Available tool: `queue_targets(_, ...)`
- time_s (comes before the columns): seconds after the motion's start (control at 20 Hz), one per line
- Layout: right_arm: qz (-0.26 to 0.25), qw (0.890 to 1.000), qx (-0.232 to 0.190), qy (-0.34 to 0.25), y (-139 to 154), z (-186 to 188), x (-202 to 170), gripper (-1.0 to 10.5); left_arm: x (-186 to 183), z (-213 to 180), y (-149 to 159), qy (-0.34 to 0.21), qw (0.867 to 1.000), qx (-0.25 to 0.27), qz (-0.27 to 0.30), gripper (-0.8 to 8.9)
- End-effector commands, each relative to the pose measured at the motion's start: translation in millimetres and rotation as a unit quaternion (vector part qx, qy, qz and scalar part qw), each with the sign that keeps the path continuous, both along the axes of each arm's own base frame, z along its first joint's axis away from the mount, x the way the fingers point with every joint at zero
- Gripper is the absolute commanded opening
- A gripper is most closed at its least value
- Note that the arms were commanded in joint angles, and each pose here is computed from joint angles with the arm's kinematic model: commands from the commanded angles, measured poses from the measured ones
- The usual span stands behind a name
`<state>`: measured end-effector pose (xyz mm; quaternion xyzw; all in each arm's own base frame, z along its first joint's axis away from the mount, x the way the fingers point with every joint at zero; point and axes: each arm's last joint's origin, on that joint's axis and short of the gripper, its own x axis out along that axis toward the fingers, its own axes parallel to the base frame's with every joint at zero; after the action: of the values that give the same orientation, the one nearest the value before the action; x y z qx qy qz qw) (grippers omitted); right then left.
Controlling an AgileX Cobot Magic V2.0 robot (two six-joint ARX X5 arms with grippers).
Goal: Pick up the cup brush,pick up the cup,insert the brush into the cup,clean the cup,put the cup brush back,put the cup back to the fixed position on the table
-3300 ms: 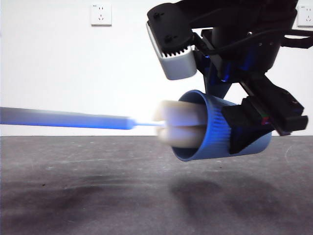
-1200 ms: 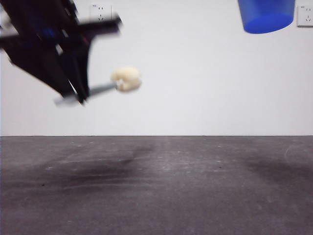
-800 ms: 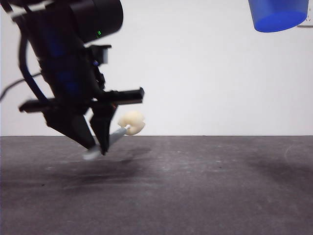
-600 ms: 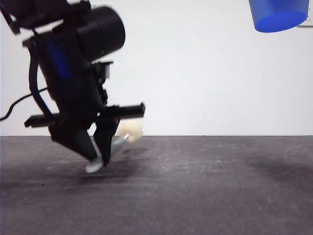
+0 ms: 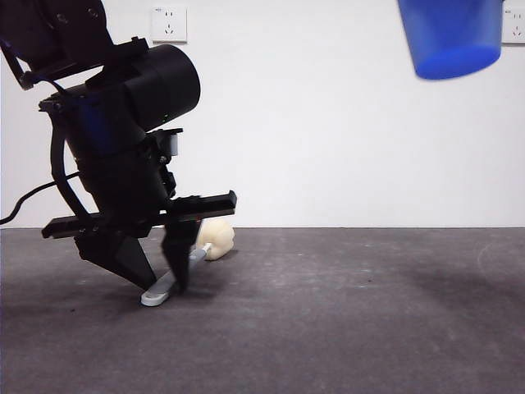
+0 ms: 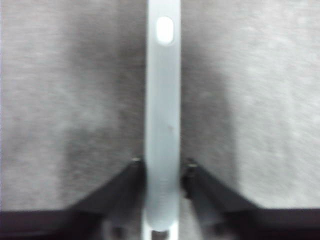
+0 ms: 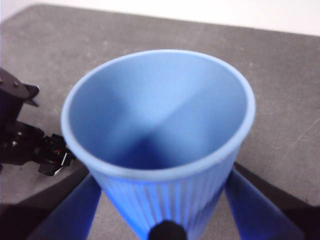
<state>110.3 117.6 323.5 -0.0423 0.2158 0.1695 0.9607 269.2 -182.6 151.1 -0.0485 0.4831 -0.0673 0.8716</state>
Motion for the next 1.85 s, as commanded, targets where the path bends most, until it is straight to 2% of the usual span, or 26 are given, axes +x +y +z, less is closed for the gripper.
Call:
queue_targets(0.05,-0.002,1.000,0.001,0.006,10,-4,8,-0.2,-4,-8,2,0.032,0.999,0.001,-0.016,4.69)
queue_targets(0.3,-0.008,1.000,-0.005,0.004,34,-19,30,-0.2,-10,13,5,0.026,0.999,-0.014,-0.025,4.69)
queue_targets(0.5,-0.023,0.999,0.029,-0.015,37,-48,60,-0.2,-29,50,18,0.008,0.998,-0.005,-0.065,4.69)
queue_targets(0.65,-0.011,0.999,0.032,-0.012,31,-73,83,-0.2,-54,93,33,-0.026,0.993,-0.036,-0.113,4.69)
queue_targets(0.75,-0.001,1.000,0.028,-0.008,28,-87,98,-0.2,-74,118,45,-0.046,0.988,-0.069,-0.130,4.69)
queue_targets(0.85,-0.013,1.000,0.016,-0.003,23,-101,115,-0.2,-96,140,58,-0.070,0.981,-0.097,-0.153,4.69)
queue_targets(0.95,0.001,1.000,0.022,0.000,21,-113,130,-0.2,-114,154,70,-0.089,0.976,-0.115,-0.162,4.69)
queue_targets(1.05,-0.012,1.000,0.019,0.003,18,-126,143,-0.2,-128,163,80,-0.103,0.974,-0.121,-0.162,4.69)
queue_targets(1.25,-0.007,1.000,0.020,0.015,18,-155,162,-0.2,-145,169,92,-0.107,0.973,-0.123,-0.162,4.69)
queue_targets(1.7,-0.005,1.000,0.005,0.028,23,-186,171,-0.2,-147,169,94,-0.112,0.973,-0.111,-0.171,4.69)
queue_targets(1.85,-0.001,0.999,-0.008,0.054,24,-191,167,-0.2,-147,169,94,-0.116,0.974,-0.103,-0.164,4.69)
